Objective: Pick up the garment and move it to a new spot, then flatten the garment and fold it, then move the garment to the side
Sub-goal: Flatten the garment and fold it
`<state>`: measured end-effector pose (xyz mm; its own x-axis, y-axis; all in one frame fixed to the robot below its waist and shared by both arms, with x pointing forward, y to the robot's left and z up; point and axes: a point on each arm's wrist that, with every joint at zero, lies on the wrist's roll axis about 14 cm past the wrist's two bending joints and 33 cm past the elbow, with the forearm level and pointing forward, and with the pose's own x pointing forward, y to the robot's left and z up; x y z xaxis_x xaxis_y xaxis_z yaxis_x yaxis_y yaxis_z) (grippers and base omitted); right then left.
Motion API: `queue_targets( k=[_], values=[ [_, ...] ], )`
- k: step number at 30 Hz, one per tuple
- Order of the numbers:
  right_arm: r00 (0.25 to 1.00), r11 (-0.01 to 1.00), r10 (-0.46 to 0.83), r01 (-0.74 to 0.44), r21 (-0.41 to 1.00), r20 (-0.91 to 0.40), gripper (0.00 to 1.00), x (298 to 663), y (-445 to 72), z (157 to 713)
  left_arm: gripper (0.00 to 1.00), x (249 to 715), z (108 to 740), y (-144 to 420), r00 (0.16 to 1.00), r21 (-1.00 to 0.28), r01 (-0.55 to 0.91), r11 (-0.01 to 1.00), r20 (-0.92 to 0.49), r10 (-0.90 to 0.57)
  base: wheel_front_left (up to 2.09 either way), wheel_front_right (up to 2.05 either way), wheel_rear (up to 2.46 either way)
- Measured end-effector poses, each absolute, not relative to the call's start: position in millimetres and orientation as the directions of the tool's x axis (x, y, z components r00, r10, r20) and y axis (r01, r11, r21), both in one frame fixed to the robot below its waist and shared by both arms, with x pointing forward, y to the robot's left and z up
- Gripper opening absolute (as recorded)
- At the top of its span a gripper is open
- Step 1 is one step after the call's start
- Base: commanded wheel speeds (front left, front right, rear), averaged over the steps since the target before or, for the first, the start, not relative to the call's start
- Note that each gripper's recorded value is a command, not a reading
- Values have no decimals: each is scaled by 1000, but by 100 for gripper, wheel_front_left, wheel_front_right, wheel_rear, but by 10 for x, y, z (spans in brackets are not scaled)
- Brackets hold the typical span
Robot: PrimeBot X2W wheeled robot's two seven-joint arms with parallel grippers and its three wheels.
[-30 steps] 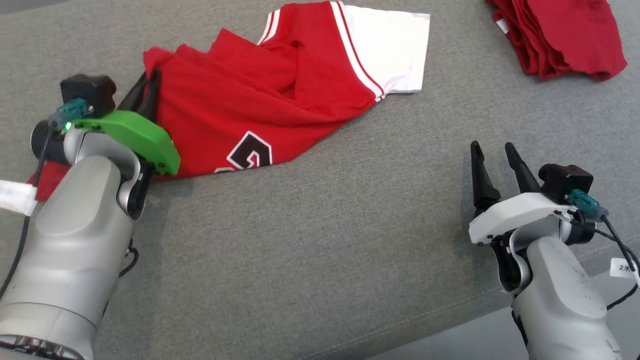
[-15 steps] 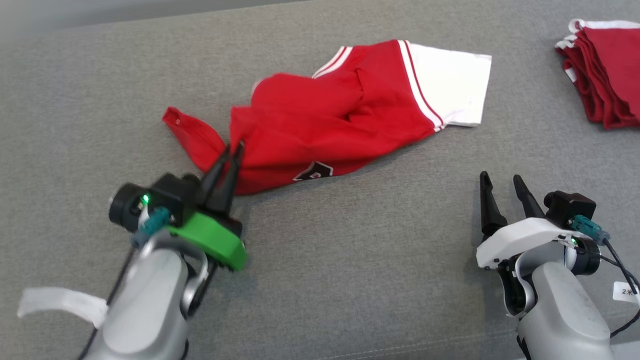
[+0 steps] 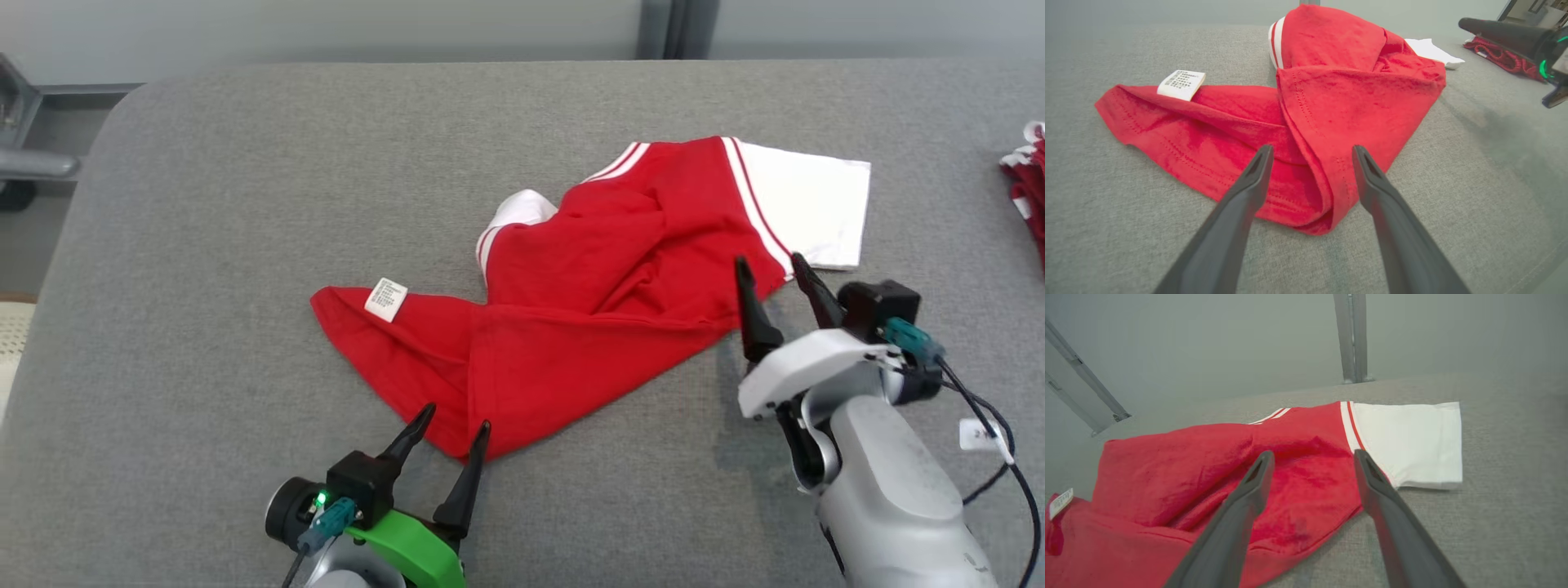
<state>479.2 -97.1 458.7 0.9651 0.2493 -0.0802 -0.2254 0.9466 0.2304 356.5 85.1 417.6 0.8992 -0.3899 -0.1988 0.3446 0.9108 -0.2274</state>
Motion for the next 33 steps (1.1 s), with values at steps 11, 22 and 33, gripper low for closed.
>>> queue_targets(
  k=[11, 22, 33],
  values=[
    [750, 756, 654, -652, 59, -96, 100, 5053, 542, 4933, 100, 3672, 4488, 1093, 956, -237, 242, 941, -110, -273, 0, 0, 0],
    [549, 589, 723, -807, -42, -419, 72, 5039, 973, 4244, 100, 3548, 4334, 1424, 974, -263, 103, 959, -170, -152, 0, 0, 0],
    [679, 655, 683, -732, -186, -269, 0, 5995, 816, 4788, 100, 3604, 4388, 1475, 978, -291, 81, 953, -159, -132, 0, 0, 0]
  ],
)
